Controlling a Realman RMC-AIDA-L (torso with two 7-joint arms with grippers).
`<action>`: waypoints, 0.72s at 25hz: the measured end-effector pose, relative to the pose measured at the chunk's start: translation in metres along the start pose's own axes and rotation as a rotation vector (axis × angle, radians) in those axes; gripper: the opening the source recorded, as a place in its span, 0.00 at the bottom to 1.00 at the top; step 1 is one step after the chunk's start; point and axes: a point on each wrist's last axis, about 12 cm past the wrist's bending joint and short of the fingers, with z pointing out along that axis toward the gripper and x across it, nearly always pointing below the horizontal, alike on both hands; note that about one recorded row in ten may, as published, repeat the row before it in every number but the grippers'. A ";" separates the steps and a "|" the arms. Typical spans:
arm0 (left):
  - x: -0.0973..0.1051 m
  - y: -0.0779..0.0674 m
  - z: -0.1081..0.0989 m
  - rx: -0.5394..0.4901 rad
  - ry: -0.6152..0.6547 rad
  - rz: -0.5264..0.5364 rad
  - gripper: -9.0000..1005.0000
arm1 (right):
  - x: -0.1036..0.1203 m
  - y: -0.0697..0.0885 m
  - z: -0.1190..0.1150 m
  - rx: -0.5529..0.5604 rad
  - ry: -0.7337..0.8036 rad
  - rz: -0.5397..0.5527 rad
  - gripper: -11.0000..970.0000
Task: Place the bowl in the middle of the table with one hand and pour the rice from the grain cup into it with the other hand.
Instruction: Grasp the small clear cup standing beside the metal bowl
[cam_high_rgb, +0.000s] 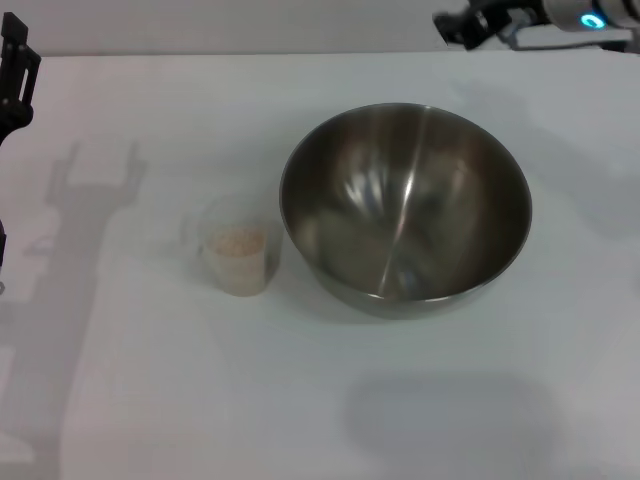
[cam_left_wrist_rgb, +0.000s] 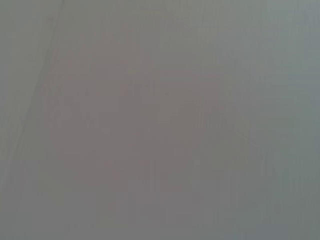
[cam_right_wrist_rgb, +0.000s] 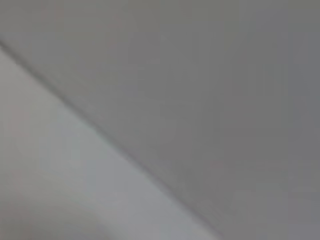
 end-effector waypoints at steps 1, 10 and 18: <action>0.000 0.000 0.000 0.000 -0.001 -0.003 0.75 | -0.002 0.002 0.000 0.021 -0.047 -0.013 0.45; -0.001 0.000 0.001 -0.002 -0.006 -0.007 0.75 | 0.016 0.030 -0.004 0.258 -0.560 -0.017 0.45; 0.000 -0.002 0.001 0.009 -0.005 -0.009 0.75 | 0.075 0.041 -0.010 0.429 -0.843 0.107 0.45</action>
